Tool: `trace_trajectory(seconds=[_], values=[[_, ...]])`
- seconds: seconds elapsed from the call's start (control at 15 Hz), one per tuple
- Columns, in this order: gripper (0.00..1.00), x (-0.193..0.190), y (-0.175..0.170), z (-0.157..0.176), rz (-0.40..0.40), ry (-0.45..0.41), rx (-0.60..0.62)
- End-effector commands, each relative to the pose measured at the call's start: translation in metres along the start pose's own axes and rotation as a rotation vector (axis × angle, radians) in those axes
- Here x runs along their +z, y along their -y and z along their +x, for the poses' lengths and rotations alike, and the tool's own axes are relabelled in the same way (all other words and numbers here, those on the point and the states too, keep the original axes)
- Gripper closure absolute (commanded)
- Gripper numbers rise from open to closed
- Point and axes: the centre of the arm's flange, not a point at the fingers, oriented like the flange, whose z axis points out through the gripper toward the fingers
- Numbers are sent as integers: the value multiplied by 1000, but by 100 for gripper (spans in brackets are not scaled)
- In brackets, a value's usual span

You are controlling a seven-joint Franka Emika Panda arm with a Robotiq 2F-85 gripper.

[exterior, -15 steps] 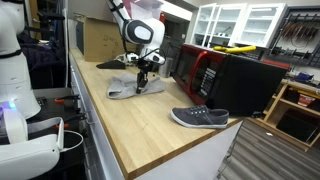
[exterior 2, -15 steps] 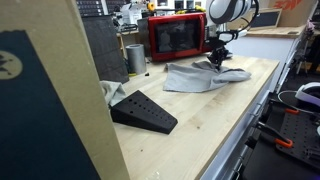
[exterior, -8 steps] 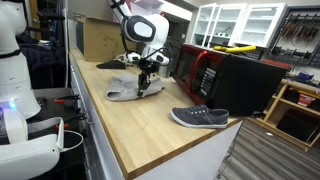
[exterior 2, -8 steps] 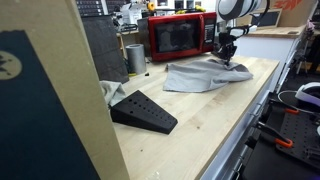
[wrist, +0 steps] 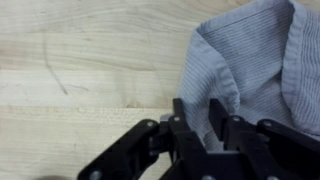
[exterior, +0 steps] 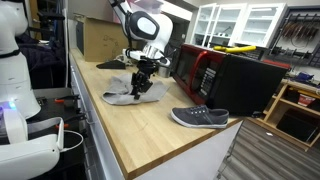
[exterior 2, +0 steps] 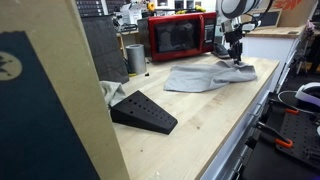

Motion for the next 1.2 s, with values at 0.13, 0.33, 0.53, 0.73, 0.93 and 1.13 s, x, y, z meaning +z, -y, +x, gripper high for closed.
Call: trace_trajectory(seconds=[0.13,0.33,0.53,0.73,0.93,1.13], values=[[19,-32,33,-11,129,-91,10],[22,-29,34,2,142,-96,35],[4,-36,49,1,169,-113,35],[4,-35,49,0,171,-113,37],[0,-34,51,0,168,-115,55],[0,-22,62,4,195,-89,40]])
